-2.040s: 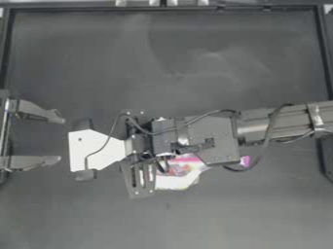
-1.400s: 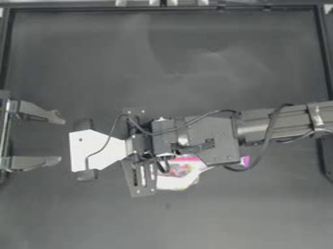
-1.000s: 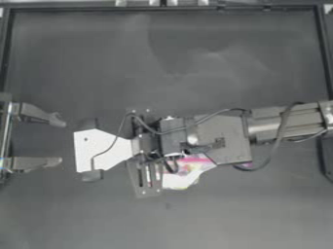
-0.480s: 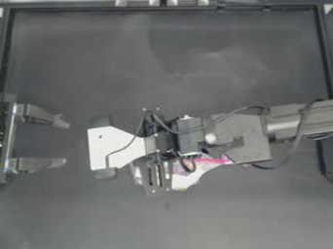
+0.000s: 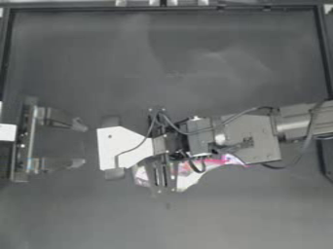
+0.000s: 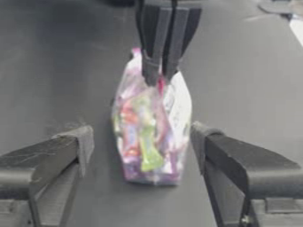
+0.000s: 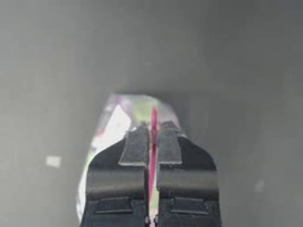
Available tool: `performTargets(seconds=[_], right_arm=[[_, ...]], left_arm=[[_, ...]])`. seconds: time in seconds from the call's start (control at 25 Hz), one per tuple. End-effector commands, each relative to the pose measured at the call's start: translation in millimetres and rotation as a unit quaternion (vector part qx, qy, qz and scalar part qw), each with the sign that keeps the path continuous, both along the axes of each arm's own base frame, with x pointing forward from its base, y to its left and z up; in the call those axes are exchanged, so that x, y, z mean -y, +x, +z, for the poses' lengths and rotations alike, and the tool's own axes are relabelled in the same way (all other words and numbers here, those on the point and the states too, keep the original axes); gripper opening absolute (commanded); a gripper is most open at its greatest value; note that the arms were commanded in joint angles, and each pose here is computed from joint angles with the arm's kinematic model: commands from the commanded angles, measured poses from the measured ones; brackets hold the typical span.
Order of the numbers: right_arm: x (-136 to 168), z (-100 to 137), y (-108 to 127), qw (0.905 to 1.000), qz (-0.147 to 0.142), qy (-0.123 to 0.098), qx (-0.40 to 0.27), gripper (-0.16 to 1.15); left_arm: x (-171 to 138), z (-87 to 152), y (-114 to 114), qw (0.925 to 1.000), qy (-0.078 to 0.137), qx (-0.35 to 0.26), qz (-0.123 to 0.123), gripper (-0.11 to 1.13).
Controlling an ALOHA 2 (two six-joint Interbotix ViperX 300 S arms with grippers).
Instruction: Put candy in bag
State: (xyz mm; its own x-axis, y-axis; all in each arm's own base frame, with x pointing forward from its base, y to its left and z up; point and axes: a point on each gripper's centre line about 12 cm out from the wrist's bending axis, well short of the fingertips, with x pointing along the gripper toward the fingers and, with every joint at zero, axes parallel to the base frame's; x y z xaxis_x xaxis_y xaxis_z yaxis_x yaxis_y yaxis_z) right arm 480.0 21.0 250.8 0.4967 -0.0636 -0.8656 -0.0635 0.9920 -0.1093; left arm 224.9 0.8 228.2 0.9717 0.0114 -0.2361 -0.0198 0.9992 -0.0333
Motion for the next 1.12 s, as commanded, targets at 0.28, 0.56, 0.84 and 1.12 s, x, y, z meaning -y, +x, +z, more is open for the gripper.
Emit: performTargets(seconds=[0.28,0.56,0.84,1.12], right_arm=[[0.9,24.3,-6.3,0.9986,0.006,-0.006,0.052,0.05],[1.0,22.9,-8.2,0.9983,0.008,-0.006,0.058,0.05],[3.7,22.2,-10.0,0.9980,-0.005,-0.011,0.063,0.05],[3.1,21.1,-11.6,0.9978,-0.007,-0.009,0.066,0.05]], left_arm=[[1.4,-1.5,33.2,0.9999,-0.007,-0.011,0.002,0.97],[1.3,-12.4,49.4,0.9998,-0.010,-0.018,0.006,0.96],[4.8,-21.9,68.9,0.9997,-0.014,-0.021,0.006,0.96],[7.0,-26.7,85.1,0.9996,-0.018,-0.022,0.007,0.96]])
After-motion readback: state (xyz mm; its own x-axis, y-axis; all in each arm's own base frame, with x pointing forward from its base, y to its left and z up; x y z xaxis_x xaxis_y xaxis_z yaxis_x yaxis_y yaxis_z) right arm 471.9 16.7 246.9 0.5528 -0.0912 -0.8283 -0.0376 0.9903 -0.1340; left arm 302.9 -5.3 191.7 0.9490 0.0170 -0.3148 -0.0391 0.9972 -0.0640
